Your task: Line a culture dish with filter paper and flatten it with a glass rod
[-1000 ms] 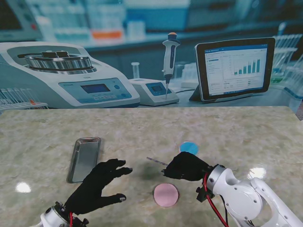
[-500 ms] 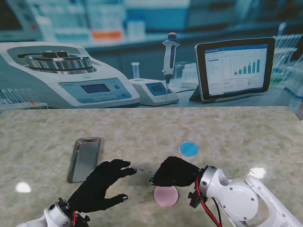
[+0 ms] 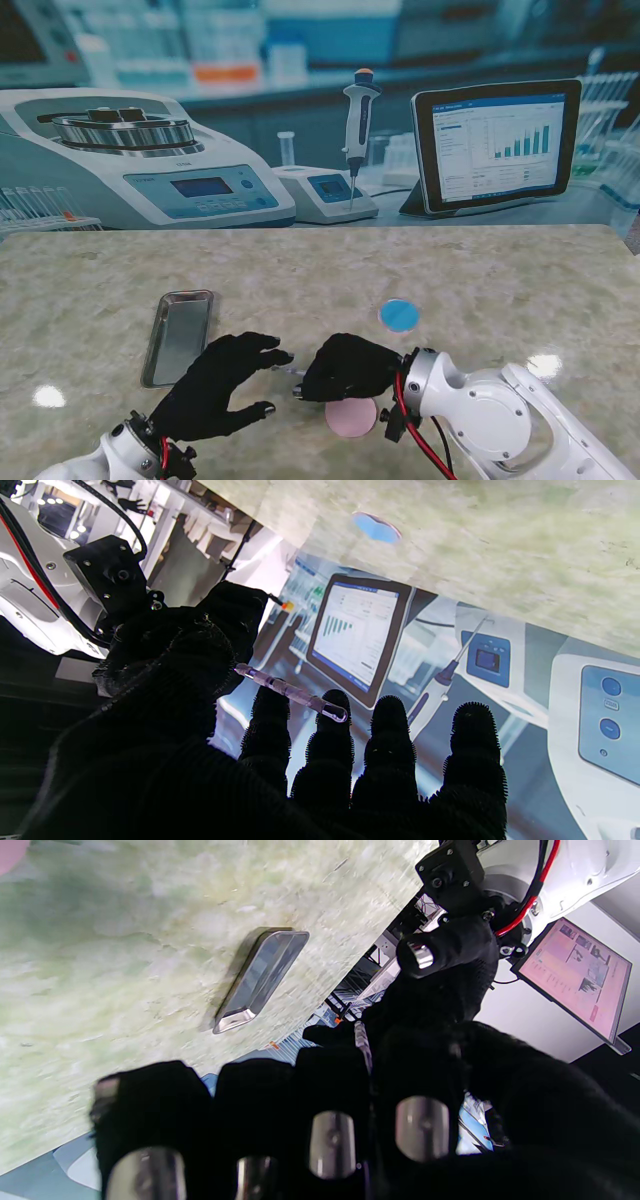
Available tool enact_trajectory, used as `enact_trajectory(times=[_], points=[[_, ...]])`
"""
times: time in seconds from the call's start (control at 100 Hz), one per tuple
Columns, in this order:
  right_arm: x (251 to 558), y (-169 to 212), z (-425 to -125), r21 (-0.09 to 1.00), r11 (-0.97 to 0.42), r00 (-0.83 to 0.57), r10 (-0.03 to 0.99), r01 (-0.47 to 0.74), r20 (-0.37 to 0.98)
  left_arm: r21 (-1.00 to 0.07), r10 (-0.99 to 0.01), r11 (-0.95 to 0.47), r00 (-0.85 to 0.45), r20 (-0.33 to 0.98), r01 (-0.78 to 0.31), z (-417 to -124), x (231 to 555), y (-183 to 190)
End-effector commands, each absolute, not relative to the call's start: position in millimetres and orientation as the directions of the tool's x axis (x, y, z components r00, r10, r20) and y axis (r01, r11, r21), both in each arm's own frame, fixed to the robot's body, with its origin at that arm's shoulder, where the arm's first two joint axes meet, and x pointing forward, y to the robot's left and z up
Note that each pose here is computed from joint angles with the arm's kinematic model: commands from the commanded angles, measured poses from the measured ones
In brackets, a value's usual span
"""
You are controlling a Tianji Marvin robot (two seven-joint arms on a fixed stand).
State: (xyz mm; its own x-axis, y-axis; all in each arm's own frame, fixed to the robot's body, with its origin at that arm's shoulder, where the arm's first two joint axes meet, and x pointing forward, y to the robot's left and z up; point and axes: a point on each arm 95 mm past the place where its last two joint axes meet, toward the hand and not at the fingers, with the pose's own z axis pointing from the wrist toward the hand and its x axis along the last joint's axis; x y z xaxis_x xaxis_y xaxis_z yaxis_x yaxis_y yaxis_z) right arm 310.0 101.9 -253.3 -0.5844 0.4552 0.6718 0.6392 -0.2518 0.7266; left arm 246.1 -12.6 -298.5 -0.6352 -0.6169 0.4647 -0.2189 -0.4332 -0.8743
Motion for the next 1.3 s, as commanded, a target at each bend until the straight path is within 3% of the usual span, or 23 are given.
enact_trajectory(times=[0.0, 1.29], points=[[306, 106, -253, 0.722, -0.245, -0.588, 0.442, 0.647, 0.677, -0.875, -0.624, -0.433, -0.628, 0.465, -0.218, -300, 246, -13], [310, 135, -261, 0.707, -0.19, -0.606, 0.394, 0.682, 0.691, -0.865, -0.639, -0.45, -0.597, 0.486, -0.222, -299, 254, -16]])
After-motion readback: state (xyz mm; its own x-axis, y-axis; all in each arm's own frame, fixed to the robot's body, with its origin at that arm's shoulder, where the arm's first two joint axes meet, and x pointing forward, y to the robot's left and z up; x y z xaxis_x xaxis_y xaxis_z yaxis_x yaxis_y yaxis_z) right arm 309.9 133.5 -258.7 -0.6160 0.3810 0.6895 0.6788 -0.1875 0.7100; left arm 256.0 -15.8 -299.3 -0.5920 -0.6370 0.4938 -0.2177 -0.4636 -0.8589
